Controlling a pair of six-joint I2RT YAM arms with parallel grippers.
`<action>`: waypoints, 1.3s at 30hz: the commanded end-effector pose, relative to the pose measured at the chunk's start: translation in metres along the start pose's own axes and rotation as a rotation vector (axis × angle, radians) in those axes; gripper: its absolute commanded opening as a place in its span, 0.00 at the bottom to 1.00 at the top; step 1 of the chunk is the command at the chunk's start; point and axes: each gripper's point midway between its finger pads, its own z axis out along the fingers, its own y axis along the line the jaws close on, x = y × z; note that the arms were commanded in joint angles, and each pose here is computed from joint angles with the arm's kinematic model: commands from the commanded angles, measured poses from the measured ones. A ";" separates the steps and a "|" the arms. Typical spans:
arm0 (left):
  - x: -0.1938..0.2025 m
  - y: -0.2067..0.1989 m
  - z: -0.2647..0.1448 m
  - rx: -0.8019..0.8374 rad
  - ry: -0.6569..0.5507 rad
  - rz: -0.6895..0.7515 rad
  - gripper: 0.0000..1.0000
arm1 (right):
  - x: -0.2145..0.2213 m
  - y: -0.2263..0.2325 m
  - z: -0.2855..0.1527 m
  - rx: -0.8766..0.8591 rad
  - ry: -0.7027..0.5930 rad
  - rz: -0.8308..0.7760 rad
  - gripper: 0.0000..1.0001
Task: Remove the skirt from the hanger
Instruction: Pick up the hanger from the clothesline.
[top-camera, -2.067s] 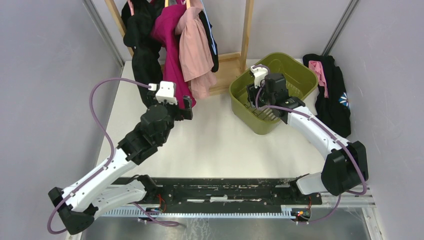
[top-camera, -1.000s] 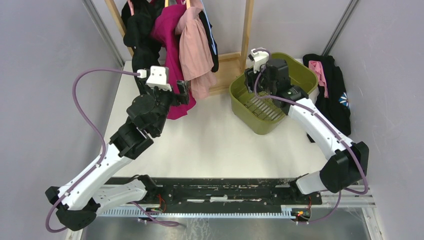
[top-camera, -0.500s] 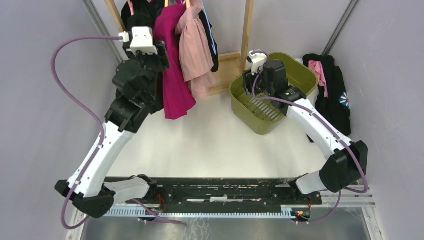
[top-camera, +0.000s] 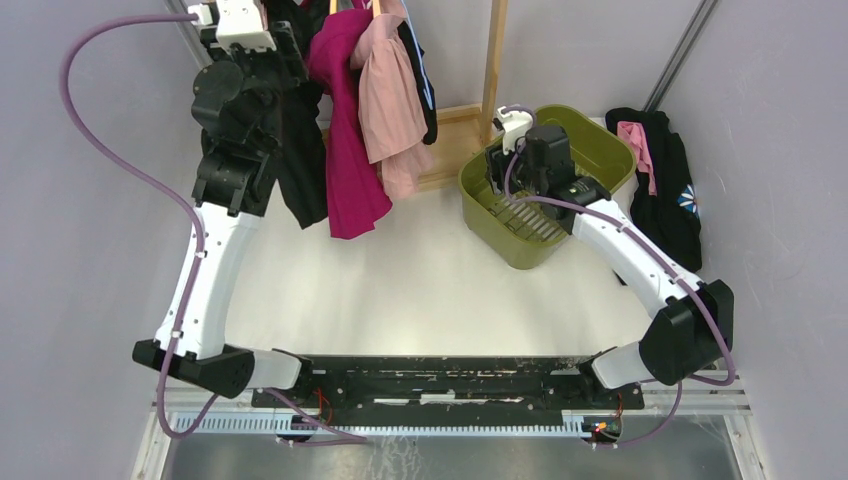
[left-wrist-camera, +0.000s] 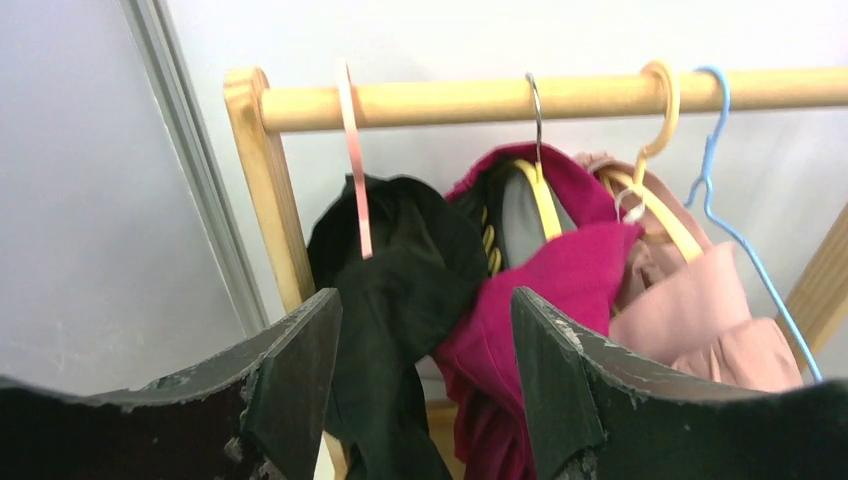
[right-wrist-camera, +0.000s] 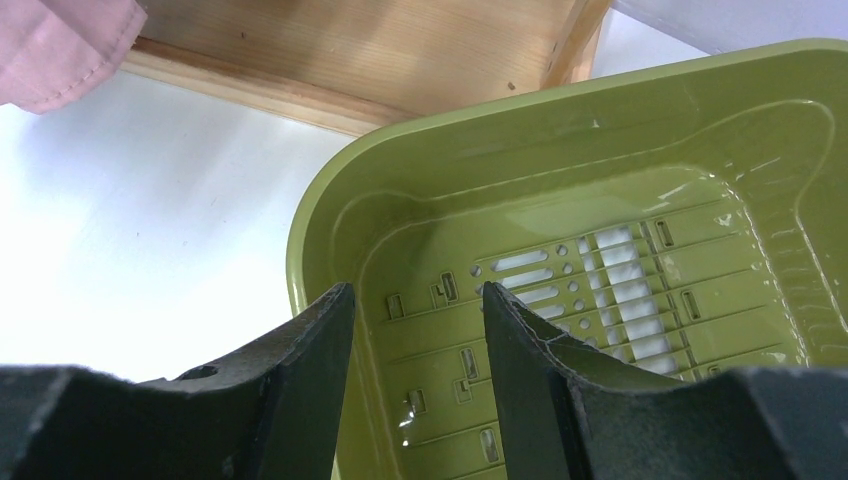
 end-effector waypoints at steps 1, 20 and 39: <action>-0.030 0.007 0.016 0.007 -0.082 -0.043 0.70 | -0.014 0.003 0.002 -0.001 -0.058 0.009 0.56; 0.006 0.025 0.079 0.146 -0.018 -0.121 0.67 | -0.002 0.000 0.011 0.016 -0.041 0.000 0.57; 0.068 0.035 0.114 0.079 0.086 -0.074 0.63 | 0.002 -0.004 0.016 0.035 -0.024 -0.012 0.57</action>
